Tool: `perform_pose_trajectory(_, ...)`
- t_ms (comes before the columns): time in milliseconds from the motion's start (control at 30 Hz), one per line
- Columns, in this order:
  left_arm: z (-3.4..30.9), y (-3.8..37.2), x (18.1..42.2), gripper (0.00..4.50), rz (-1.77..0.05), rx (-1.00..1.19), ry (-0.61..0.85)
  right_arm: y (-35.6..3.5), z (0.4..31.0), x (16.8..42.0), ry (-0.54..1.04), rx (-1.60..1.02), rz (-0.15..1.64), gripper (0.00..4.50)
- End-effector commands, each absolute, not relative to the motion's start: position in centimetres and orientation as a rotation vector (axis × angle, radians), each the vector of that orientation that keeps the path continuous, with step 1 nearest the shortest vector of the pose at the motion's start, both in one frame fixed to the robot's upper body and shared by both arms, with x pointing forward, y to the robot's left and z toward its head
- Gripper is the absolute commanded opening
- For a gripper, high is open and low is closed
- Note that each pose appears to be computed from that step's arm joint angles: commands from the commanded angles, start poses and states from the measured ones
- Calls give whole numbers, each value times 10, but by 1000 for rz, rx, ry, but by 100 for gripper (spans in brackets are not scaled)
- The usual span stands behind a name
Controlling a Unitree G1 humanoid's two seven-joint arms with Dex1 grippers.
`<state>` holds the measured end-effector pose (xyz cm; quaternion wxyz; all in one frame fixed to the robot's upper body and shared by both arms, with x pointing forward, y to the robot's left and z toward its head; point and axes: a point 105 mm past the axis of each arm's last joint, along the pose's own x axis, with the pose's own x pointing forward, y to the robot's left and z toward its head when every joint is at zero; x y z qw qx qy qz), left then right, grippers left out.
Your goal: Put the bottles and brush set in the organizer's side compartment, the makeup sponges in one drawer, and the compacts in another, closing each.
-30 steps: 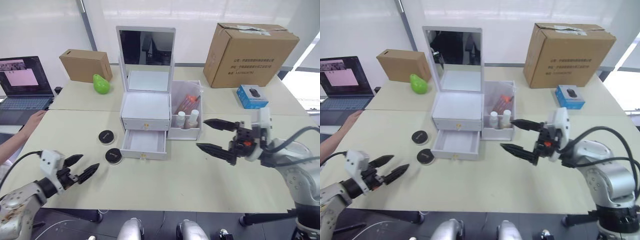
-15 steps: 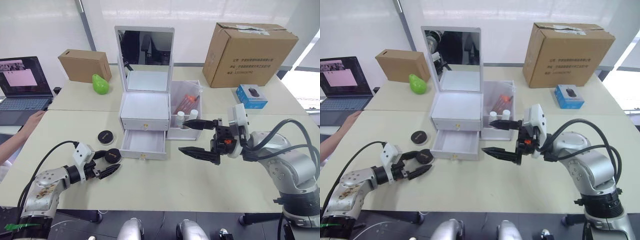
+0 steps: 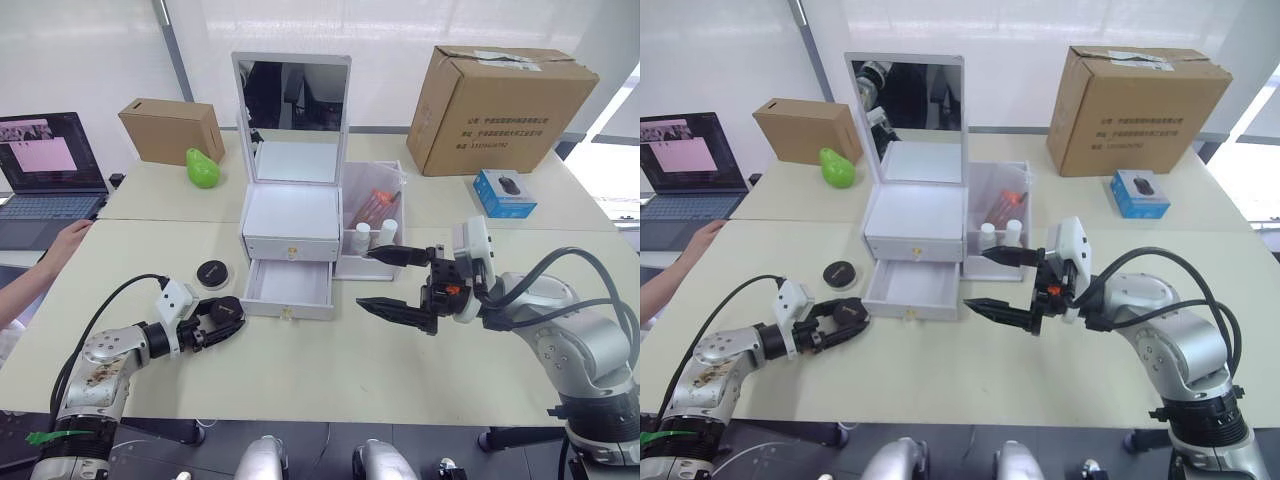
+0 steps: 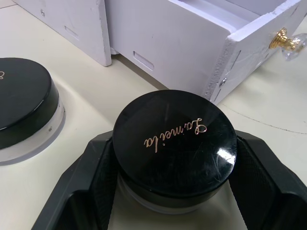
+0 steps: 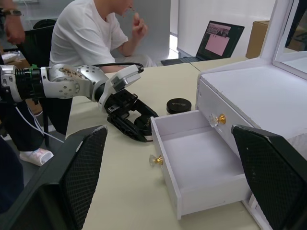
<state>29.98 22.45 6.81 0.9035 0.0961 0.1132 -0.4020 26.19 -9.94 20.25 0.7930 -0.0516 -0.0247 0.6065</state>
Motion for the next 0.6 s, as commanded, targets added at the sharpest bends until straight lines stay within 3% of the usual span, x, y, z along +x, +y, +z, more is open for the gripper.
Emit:
perform_pose_trajectory(33,84,232,301,292,-811,207,184,-97,210,257,-87,-136,1313,450)
perform_pose_trajectory(100,88,235,300,292,-803,210,179,-97,209,257,-85,-136,1313,450)
perform_pose_trajectory(267,137,254,301,292,-746,244,95,-95,206,257,-80,-127,1315,450)
perform_pose_trajectory(400,172,229,303,292,-832,243,23,-93,204,258,-75,-123,1319,450)
perform_pose_trajectory(600,181,191,303,292,-989,205,26,-91,203,258,-77,-120,1321,450)
